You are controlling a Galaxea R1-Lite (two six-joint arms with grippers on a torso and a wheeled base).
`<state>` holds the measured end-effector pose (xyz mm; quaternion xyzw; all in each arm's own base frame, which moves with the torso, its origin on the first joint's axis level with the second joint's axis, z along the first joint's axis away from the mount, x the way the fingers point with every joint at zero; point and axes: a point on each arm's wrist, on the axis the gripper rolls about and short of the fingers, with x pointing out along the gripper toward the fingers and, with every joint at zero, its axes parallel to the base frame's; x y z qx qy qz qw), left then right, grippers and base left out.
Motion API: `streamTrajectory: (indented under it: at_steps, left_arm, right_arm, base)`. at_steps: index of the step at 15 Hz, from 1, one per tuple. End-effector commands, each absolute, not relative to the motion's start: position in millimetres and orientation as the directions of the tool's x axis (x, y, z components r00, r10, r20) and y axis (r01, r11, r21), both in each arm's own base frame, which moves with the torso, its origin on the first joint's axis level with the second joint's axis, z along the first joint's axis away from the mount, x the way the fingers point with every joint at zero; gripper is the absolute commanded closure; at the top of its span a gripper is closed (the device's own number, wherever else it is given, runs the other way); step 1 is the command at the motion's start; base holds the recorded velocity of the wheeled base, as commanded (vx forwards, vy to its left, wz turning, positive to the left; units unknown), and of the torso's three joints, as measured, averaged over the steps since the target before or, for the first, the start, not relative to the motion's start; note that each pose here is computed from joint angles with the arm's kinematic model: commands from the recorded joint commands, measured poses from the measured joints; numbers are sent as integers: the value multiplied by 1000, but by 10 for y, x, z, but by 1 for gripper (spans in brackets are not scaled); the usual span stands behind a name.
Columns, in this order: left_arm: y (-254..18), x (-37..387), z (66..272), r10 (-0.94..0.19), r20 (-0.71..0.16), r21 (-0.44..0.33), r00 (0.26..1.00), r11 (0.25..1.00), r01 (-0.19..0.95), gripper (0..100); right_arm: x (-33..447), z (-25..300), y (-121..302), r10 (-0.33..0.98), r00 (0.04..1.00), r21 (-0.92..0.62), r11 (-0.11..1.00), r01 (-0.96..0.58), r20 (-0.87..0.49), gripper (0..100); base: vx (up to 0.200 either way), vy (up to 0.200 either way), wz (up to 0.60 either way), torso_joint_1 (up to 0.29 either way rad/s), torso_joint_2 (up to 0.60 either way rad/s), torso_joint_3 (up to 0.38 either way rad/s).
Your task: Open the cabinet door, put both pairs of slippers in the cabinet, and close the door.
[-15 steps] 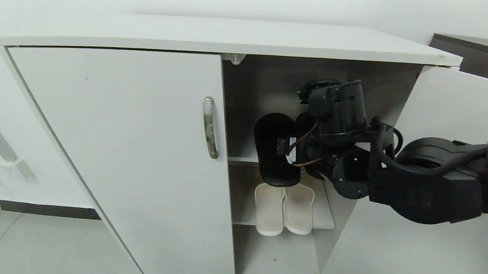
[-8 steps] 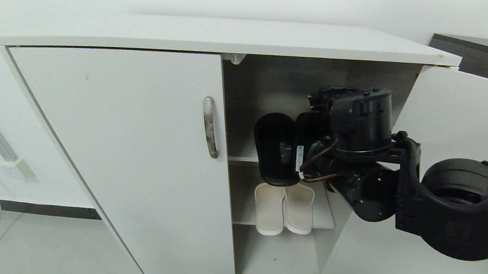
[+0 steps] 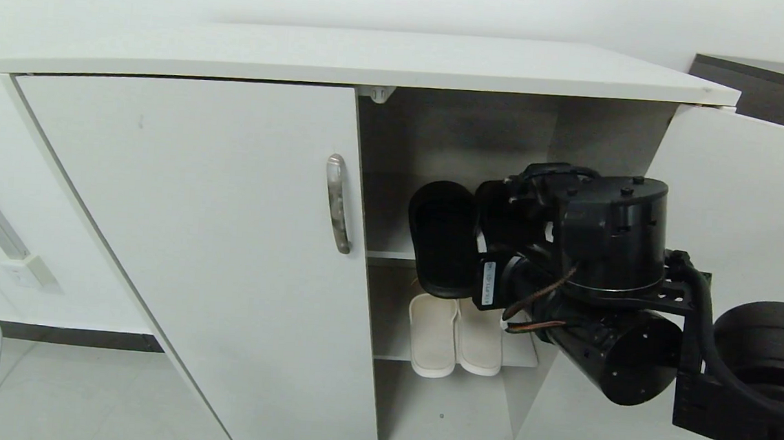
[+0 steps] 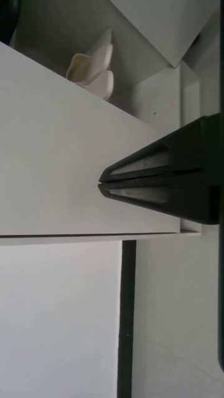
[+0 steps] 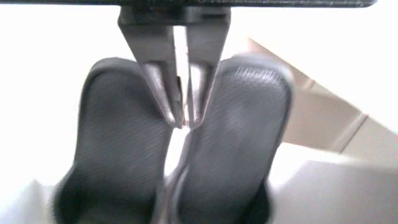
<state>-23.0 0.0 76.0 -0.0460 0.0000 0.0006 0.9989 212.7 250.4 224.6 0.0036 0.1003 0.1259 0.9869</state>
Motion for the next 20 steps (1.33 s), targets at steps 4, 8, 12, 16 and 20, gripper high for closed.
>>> streamTrajectory:
  at_steps: [4,8,12,16,20]
  left_arm:
    - [0,-230,760,2,0,-92,1000,996,-2,100]
    - [0,-230,760,2,0,-92,1000,996,-2,100]
    - [0,-230,760,2,0,-92,1000,996,-2,100]
    - [0,-229,761,2,-2,-93,1000,996,-2,100]
    - [0,-230,760,2,0,-93,1000,996,-2,100]
  right_arm:
    - [2052,2164,2545,301,929,32,953,-302,-213,100]
    - [2050,2138,2543,300,928,27,953,-302,-220,100]
    - [2064,2090,2586,300,927,20,953,-303,-226,100]
    - [2064,2050,2592,298,929,7,953,-304,-221,100]
    - [2079,1986,2614,296,926,-1,952,-305,-235,100]
  base:
    - [0,0,0,0,0,0]
    - [0,0,0,0,0,0]
    - [-200,0,0,4,1,1]
    - [-200,0,0,-4,2,1]
    - [-200,0,0,4,2,-1]
